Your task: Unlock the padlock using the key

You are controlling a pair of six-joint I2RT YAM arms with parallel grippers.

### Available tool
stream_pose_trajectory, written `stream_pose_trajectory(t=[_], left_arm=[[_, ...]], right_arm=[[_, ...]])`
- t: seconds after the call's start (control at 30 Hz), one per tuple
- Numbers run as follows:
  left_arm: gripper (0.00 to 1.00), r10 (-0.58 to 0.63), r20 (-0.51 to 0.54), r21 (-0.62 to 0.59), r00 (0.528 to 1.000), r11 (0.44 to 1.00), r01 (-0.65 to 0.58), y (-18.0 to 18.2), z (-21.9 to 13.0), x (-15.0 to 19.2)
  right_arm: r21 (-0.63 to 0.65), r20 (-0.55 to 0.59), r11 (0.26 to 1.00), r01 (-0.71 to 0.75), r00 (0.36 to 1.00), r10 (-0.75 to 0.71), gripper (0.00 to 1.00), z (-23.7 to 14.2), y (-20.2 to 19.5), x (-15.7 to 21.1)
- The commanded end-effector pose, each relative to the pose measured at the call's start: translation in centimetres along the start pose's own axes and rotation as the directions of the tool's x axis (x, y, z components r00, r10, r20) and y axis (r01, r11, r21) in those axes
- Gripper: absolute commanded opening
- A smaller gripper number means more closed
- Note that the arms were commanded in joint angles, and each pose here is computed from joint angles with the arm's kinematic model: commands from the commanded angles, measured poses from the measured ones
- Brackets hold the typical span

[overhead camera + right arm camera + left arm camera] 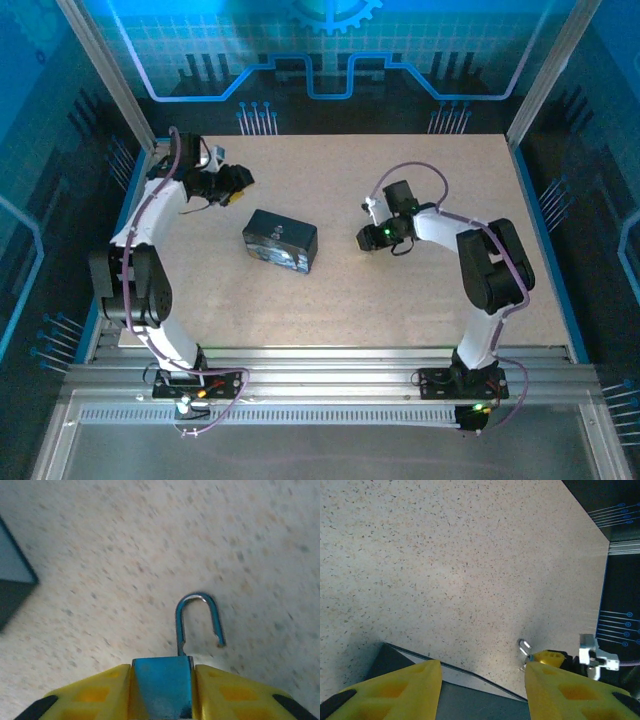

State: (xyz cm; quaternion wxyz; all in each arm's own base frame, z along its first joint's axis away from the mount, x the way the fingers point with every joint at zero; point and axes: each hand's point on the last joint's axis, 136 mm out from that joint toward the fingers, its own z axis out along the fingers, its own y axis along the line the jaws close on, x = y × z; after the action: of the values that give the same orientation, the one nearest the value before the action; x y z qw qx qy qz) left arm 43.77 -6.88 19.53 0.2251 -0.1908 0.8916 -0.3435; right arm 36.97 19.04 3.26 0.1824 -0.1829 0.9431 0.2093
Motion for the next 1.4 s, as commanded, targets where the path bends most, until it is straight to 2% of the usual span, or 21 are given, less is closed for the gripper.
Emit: stream_pose_trajectory(t=[0.0,0.13,0.23,0.3,0.33,0.37,0.43,0.63,0.77,1.1,1.23,1.37], left_arm=[[0.49,-0.008,0.019,0.004,1.000,1.000,0.008,-0.2,-1.4,0.3],[0.49,-0.011,0.012,0.001,1.000,1.000,0.011,0.0,-1.4,0.6],[0.49,-0.019,0.009,-0.015,1.000,1.000,0.019,0.5,-1.3,0.9],[0.49,-0.022,0.005,-0.032,1.000,0.999,0.022,1.1,-1.3,1.2],[0.49,-0.023,0.004,-0.040,1.000,0.999,0.023,1.3,-1.3,1.3],[0.49,-0.022,0.001,-0.050,1.000,0.999,0.022,1.5,-1.3,1.5],[0.49,-0.020,0.000,-0.070,1.000,0.997,0.020,2.0,-1.4,1.7],[0.49,-0.013,0.002,-0.098,1.000,0.995,0.013,2.6,-1.9,2.1],[0.49,-0.013,0.008,-0.100,1.000,0.995,0.014,2.7,-2.3,2.0],[0.49,-0.017,0.016,-0.096,1.000,0.995,0.018,3.0,-2.8,2.0],[0.49,-0.017,0.020,-0.094,1.000,0.995,0.018,3.1,-3.1,2.0],[0.49,-0.023,0.026,-0.095,0.999,0.995,0.025,3.4,-3.4,2.0]], right_arm=[[0.044,0.094,0.999,0.000,0.996,-0.004,0.42,-2.1,-0.4,-1.7],[-0.030,0.153,0.992,0.125,0.981,-0.119,0.50,-4.2,3.3,-3.7],[-0.113,0.254,0.945,0.306,0.929,-0.271,0.61,-6.1,8.3,-5.4],[-0.200,0.342,0.886,0.417,0.878,-0.336,0.74,-7.6,12.0,-6.2],[-0.236,0.374,0.856,0.460,0.856,-0.357,0.89,-8.1,13.5,-6.4],[-0.259,0.400,0.826,0.501,0.834,-0.380,1.00,-8.4,14.9,-6.7],[-0.275,0.421,0.783,0.557,0.802,-0.422,1.00,-8.6,16.7,-7.1],[-0.264,0.385,0.689,0.675,0.729,-0.566,1.00,-6.7,20.3,-7.4],[-0.224,0.292,0.672,0.706,0.707,-0.644,1.00,-3.8,20.4,-7.2],[-0.169,0.189,0.632,0.756,0.655,-0.732,1.00,0.3,20.0,-6.4],[-0.203,0.149,0.626,0.753,0.656,-0.740,1.00,1.6,19.6,-5.1],[-0.264,0.187,0.654,0.709,0.703,-0.686,0.98,1.0,20.6,-5.2]])
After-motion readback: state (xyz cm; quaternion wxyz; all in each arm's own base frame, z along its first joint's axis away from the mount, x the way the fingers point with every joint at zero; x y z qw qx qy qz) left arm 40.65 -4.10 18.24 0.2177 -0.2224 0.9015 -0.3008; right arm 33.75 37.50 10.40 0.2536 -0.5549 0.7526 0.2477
